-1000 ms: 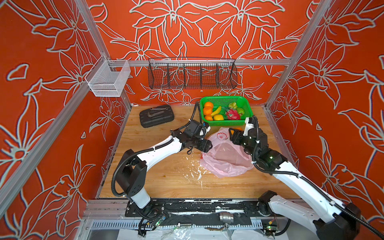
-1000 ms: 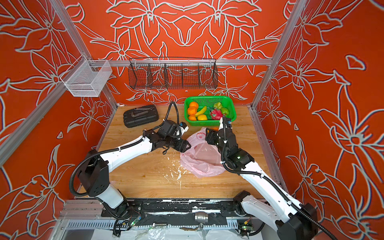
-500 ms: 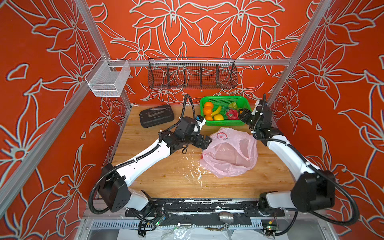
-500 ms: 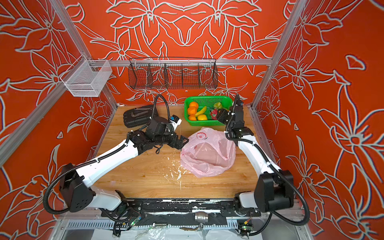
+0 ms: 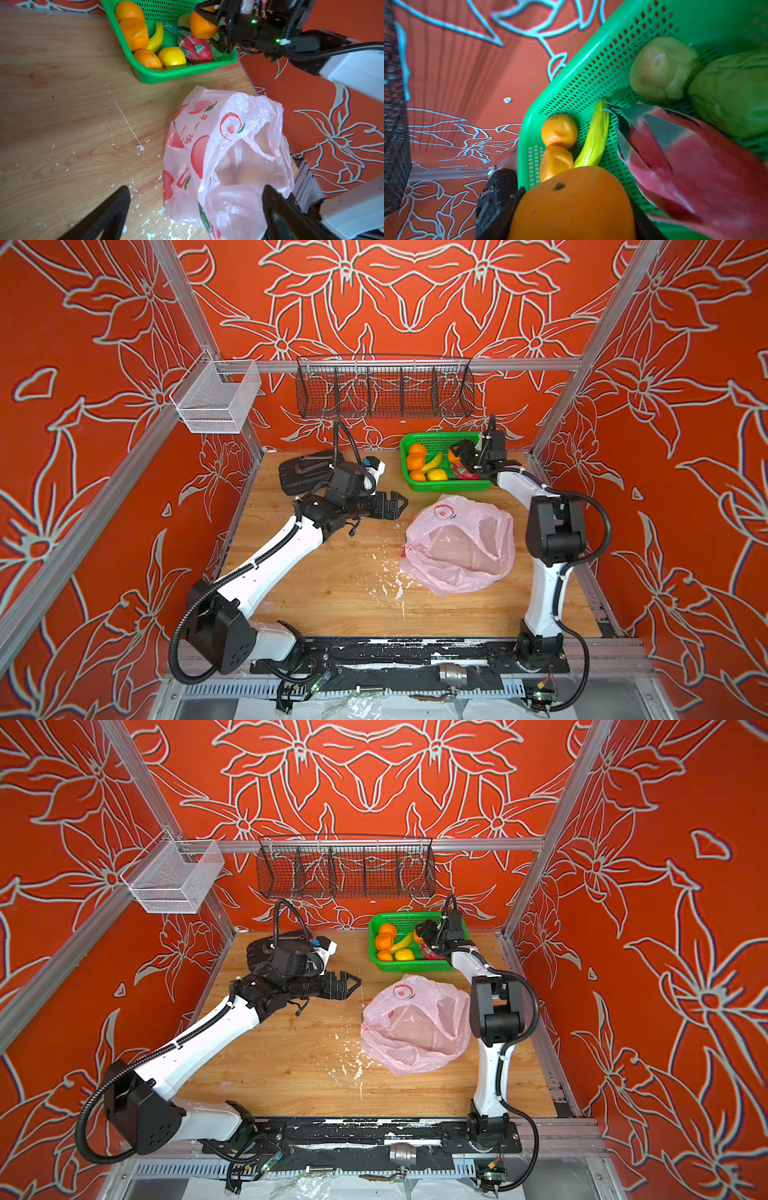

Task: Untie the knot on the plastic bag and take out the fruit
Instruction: 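Carry the orange to the green basket and open the right gripper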

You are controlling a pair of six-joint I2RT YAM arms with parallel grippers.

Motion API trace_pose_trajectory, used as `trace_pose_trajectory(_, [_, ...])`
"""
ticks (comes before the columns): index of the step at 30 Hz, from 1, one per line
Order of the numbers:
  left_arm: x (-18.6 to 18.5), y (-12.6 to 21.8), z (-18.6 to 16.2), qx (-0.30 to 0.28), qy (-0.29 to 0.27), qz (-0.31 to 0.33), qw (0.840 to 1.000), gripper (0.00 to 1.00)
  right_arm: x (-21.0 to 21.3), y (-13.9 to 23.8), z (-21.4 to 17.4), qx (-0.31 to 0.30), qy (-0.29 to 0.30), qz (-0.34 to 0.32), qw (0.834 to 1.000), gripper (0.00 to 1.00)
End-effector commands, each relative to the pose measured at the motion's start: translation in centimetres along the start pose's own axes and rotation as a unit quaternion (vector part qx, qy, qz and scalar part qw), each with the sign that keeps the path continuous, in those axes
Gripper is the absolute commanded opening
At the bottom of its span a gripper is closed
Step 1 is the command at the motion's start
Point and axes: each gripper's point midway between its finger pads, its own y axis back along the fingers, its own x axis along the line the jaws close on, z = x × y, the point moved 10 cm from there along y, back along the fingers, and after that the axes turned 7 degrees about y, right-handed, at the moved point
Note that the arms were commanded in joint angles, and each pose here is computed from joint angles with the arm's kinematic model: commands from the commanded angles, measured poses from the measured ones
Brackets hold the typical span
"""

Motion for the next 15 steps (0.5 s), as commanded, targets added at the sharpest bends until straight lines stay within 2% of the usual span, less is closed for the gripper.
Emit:
trace_pose_trajectory(1, [-0.3, 1.0, -0.4, 0.000, 0.016, -0.029, 0.999, 0.98, 0.6, -2.7, -0.1, 0.027, -0.098, 0.027, 0.994, 0.49])
trace_pose_trajectory(3, [-0.1, 1.2, -0.6, 0.002, 0.020, -0.024, 1.000, 0.98, 0.7, -4.2, -0.1, 0.026, -0.125, 0.033, 0.991, 0.49])
trace_pose_trajectory(8, [0.5, 1.7, -1.4, -0.001, 0.026, -0.005, 1.000, 0.98, 1.1, -7.5, 0.4, 0.031, -0.155, -0.012, 0.987, 0.48])
trace_pose_trajectory(15, [0.6, 2.4, -1.9, -0.006, 0.026, 0.004, 1.000, 0.98, 0.2, -11.2, 0.3, 0.015, -0.205, -0.027, 0.978, 0.56])
